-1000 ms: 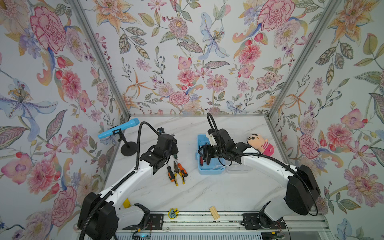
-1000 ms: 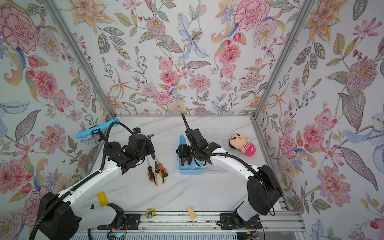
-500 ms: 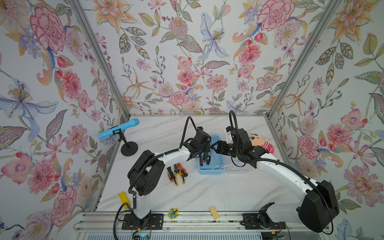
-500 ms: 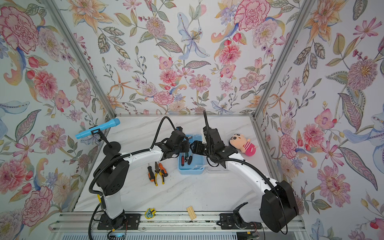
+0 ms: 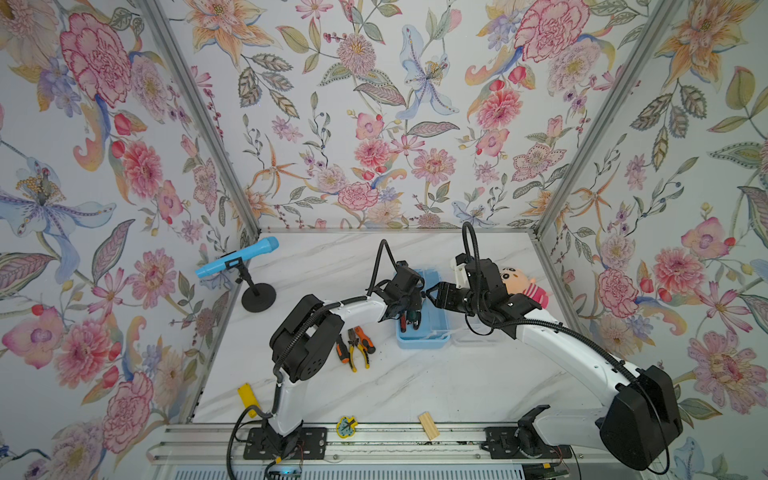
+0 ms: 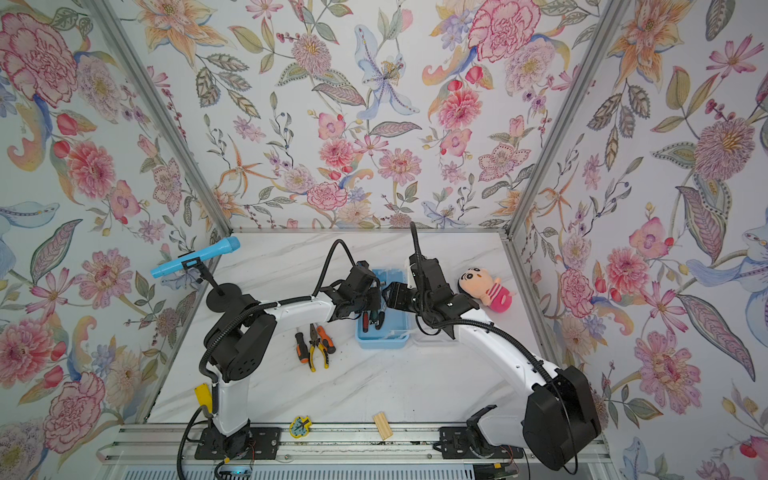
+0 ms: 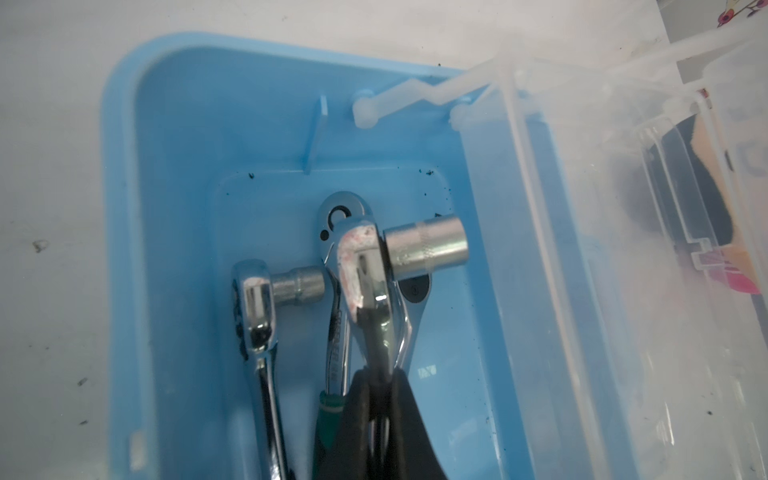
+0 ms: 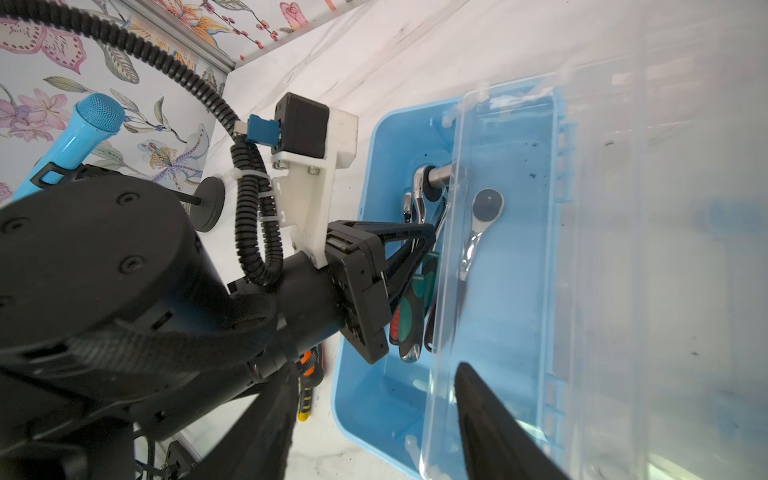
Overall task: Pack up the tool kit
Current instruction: 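Carry the socket ratchet into the blue box and open left gripper, then move left gripper back to the pliers while right gripper withdraws from the box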
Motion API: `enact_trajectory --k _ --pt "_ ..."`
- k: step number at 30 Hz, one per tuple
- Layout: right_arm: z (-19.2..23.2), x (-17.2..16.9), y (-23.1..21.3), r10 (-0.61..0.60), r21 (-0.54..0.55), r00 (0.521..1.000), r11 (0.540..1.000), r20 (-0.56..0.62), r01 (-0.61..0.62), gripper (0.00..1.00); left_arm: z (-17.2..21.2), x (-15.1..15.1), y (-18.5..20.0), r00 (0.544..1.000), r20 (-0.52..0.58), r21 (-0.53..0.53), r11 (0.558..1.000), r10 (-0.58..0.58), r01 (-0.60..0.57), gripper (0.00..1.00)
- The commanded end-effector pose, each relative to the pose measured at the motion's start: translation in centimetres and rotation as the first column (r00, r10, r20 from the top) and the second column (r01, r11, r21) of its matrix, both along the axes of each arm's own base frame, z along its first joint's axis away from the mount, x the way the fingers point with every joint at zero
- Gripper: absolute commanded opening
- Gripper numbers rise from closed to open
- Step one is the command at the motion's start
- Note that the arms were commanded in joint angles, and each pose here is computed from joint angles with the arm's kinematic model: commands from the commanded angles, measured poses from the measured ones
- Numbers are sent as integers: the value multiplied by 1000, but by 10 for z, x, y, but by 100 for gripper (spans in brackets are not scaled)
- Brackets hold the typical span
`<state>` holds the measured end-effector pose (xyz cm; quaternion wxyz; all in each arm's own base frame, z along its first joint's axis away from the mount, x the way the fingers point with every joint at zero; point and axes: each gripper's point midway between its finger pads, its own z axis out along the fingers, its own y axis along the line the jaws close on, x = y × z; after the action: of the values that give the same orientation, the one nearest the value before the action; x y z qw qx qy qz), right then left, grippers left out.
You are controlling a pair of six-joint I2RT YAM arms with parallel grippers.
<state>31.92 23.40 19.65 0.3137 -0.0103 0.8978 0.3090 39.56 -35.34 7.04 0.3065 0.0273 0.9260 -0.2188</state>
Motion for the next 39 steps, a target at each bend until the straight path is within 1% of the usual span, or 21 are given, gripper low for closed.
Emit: enact_trajectory --k 1,2,3,5,7,9,13,16,20,21,24,29,34,39 --pt "0 2 -1 -9 9 1000 1000 3 9 62 21 9 -16 999 45 -62 998 -14 17 24" --pt "0 2 -1 -9 10 1000 1000 1 9 62 23 10 -15 999 51 -62 998 -10 14 31" --pt "1 2 -1 -9 12 1000 1000 2 9 62 27 10 -15 998 59 -61 998 -11 14 35" --pt "2 1 0 -4 17 1000 1000 1 4 62 33 11 -12 997 71 -54 999 -6 10 39" --pt "3 1 0 -3 15 1000 1000 0 3 62 40 11 -8 997 82 -53 999 -4 8 39" --pt "6 -1 0 0 18 1000 1000 6 0 62 54 9 0 993 115 -48 999 6 -1 40" --pt "10 -4 7 30 13 999 999 14 -30 62 77 5 30 986 161 -29 998 52 -48 40" --pt "10 -11 20 81 -20 997 997 19 -80 62 86 -3 67 979 173 -8 994 105 -105 41" --pt "7 -22 41 148 -75 989 986 21 -146 62 76 -18 120 973 148 58 980 178 -188 41" --pt "6 -25 47 166 -84 986 983 17 -164 62 86 -24 133 968 157 50 977 197 -207 41" --pt "3 -33 63 218 -109 976 970 5 -216 63 84 -41 165 960 138 87 963 243 -256 42" --pt "-12 -45 83 284 -151 958 946 -39 -286 69 68 -72 202 952 82 169 937 296 -306 46" --pt "-30 -55 104 348 -186 933 914 -93 -360 71 43 -102 222 942 25 167 928 334 -334 48" --pt "-51 -66 131 427 -248 892 857 -146 -451 71 17 -128 234 928 -22 141 921 371 -364 48"
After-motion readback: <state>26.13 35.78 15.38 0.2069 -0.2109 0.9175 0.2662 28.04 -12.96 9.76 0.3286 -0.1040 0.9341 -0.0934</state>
